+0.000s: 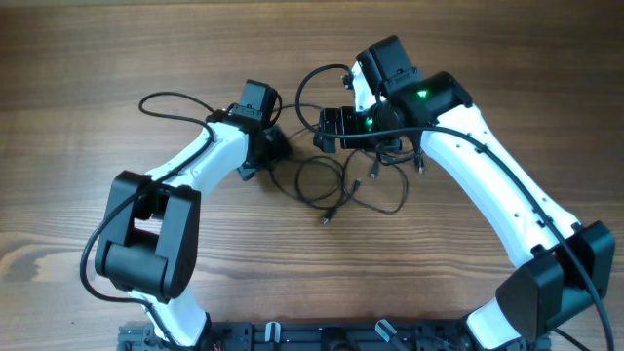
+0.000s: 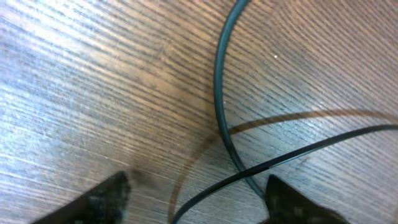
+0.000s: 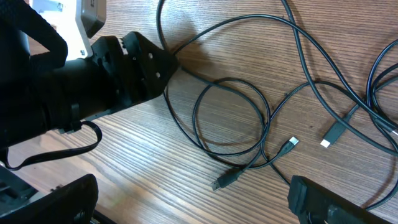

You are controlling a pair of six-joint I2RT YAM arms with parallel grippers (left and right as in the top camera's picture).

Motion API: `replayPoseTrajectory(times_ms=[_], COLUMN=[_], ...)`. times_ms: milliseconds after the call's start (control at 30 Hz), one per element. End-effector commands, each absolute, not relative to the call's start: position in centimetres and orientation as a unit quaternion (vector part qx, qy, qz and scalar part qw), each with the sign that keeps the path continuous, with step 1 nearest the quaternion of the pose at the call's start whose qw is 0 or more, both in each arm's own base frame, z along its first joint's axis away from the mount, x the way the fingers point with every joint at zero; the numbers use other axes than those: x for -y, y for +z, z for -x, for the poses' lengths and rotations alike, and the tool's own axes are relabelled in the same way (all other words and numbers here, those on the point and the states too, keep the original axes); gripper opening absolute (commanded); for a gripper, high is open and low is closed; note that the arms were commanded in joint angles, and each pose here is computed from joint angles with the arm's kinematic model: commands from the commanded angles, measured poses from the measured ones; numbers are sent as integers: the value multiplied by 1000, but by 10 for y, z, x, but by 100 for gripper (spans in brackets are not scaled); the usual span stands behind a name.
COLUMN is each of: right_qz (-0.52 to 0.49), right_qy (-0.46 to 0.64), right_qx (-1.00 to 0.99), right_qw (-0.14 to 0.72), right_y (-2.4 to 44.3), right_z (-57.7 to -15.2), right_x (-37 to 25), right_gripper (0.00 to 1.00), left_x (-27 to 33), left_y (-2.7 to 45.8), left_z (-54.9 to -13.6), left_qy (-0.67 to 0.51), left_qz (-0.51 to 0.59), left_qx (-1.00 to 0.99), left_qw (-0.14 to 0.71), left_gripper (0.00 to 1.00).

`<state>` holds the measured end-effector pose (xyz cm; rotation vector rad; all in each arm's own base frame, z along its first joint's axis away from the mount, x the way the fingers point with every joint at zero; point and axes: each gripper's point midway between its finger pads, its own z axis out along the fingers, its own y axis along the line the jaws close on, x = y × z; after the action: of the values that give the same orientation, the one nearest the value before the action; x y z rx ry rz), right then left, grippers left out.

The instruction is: Untangle cables

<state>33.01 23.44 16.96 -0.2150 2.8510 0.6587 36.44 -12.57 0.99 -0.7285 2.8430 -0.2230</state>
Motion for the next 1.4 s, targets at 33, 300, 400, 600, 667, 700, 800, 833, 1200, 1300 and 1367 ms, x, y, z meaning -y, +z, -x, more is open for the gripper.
replayPoseTrajectory(times_ms=[33,300,400,600,667,700,800,833,1200,1300,1367], right_qz=[72,72,72,72,72,72,71,71,62,58,58], right_qy=[215,215,215,214,214,214,213,213,210,211,209], right_qx=[-969,-970,-969,-970,-970,-970,-970,-971,-972,-972,-972], right_qw=[94,93,94,93,92,91,90,89,84,84,85], right_y=[159,159,159,159,159,159,159,158,156,156,156], right_z=[-330,-329,-330,-329,-329,-329,-328,-327,-326,-327,-327], right_x=[-235,-235,-235,-234,-234,-234,-234,-233,-232,-232,-232], right_gripper=[100,100,100,100,100,100,100,100,100,100,100], left_x=[134,125,121,122,123,124,145,158,197,194,193], left_y=[7,1,-10,-13,-9,-1,38,61,304,343,375], left_z=[-364,-355,-348,-353,-355,-356,-365,-368,-344,-338,-334], left_qy=[-66,-17,-6,-8,-10,-14,-73,-116,-361,-386,-415], left_qz=[181,128,112,112,112,112,106,100,11,5,14], left_qx=[-976,-986,-990,-988,-988,-988,-984,-979,-861,-827,-796], left_qw=[102,101,91,103,106,108,121,132,359,408,441], left_gripper=[64,50,38,4,4,4,4,4,4,4,4])
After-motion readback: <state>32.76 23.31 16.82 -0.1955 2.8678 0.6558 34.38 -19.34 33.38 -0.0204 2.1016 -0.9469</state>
